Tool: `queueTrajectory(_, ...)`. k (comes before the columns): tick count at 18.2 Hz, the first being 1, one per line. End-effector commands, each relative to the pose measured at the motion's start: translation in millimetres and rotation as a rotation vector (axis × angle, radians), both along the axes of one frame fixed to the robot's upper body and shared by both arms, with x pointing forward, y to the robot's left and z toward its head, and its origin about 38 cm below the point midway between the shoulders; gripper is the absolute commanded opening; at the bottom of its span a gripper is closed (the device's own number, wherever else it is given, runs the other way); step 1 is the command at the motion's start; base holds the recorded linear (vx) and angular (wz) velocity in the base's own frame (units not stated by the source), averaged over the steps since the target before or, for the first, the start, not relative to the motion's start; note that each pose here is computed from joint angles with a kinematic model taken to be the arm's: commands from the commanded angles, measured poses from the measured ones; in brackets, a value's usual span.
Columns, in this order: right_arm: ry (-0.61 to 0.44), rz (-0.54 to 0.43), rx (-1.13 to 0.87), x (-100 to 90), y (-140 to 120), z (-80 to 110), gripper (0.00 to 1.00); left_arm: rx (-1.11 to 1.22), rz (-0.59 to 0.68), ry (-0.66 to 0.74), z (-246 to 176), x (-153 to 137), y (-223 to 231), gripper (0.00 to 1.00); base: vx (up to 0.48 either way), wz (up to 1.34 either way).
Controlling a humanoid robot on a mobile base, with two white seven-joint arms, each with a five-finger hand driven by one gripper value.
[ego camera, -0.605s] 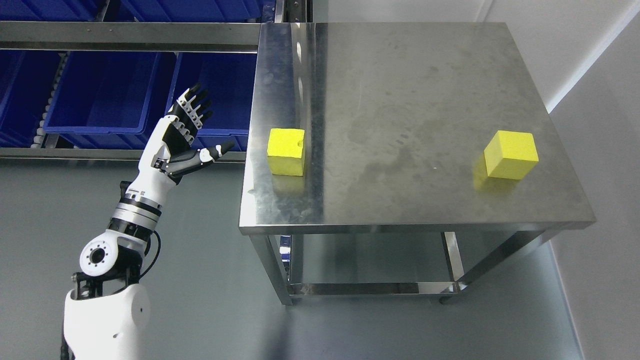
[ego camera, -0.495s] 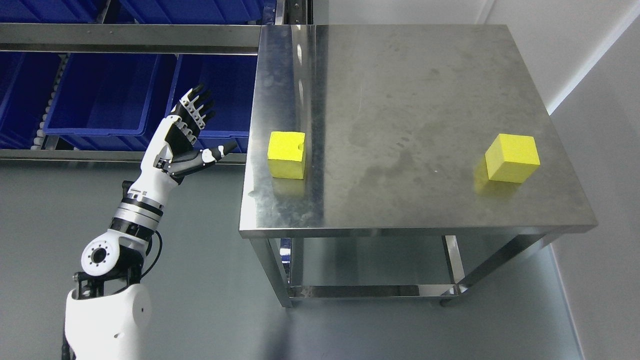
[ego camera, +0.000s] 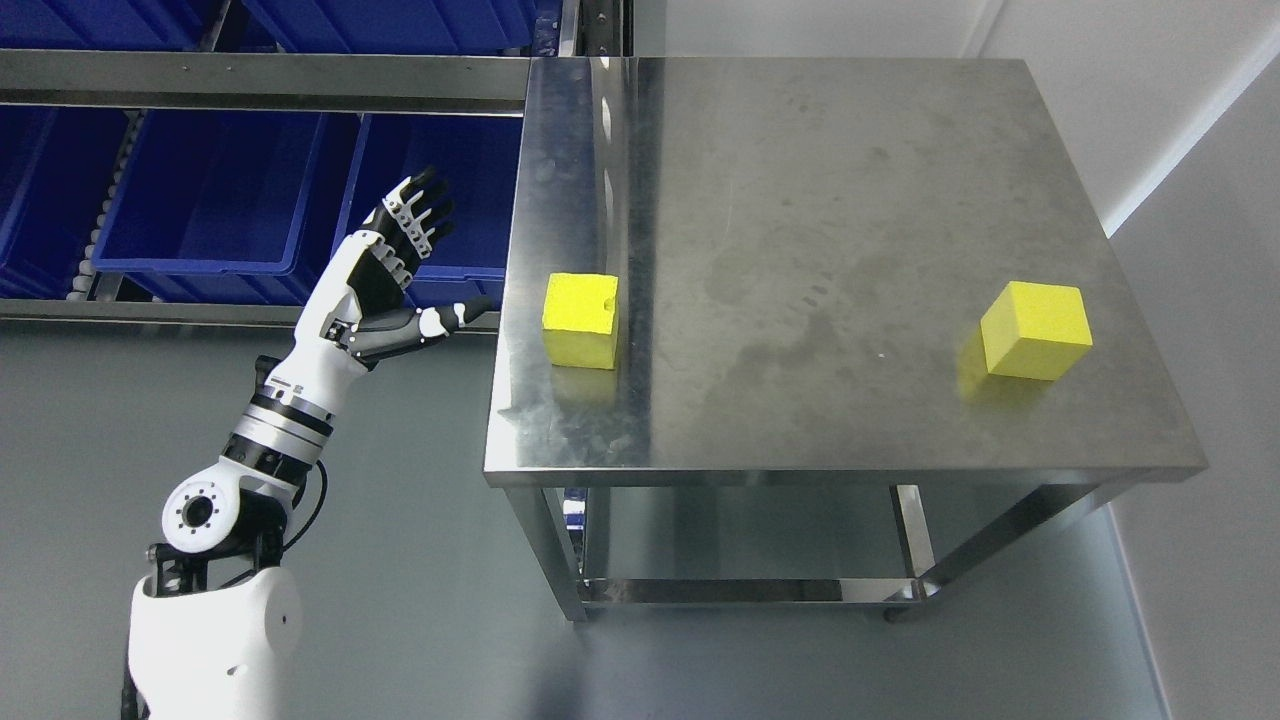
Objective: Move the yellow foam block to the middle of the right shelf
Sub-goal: 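Reach the left hand toward the yellow foam cube nearer the robot, then close the left hand around the yellow foam cube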
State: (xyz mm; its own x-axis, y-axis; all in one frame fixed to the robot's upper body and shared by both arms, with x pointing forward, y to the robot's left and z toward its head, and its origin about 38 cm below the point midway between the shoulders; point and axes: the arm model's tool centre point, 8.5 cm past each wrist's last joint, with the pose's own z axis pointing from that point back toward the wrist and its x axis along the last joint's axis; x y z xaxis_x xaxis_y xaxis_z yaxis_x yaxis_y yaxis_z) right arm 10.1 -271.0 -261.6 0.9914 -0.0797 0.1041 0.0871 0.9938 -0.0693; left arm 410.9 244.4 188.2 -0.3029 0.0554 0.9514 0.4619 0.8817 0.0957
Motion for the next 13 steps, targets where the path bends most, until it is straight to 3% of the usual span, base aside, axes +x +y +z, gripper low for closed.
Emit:
queueTrajectory(1, -0.019, 0.002, -0.018, 7.0, -11.7, 1.1, 1.00, 0.146, -0.111, -0.007, 5.8, 7.1, -3.8, 1.00, -0.012, 0.00)
queueTrajectory(7, -0.019, 0.002, -0.018, 7.0, -11.7, 1.1, 1.00, 0.355, -0.174, 0.103, -12.8, 53.5, -22.7, 1.00, -0.008, -0.01)
queueTrajectory(13, -0.019, 0.002, -0.018, 7.0, -11.7, 1.1, 1.00, 0.408, -0.322, 0.114, -17.2, 54.5, -60.7, 1.00, 0.000, 0.00)
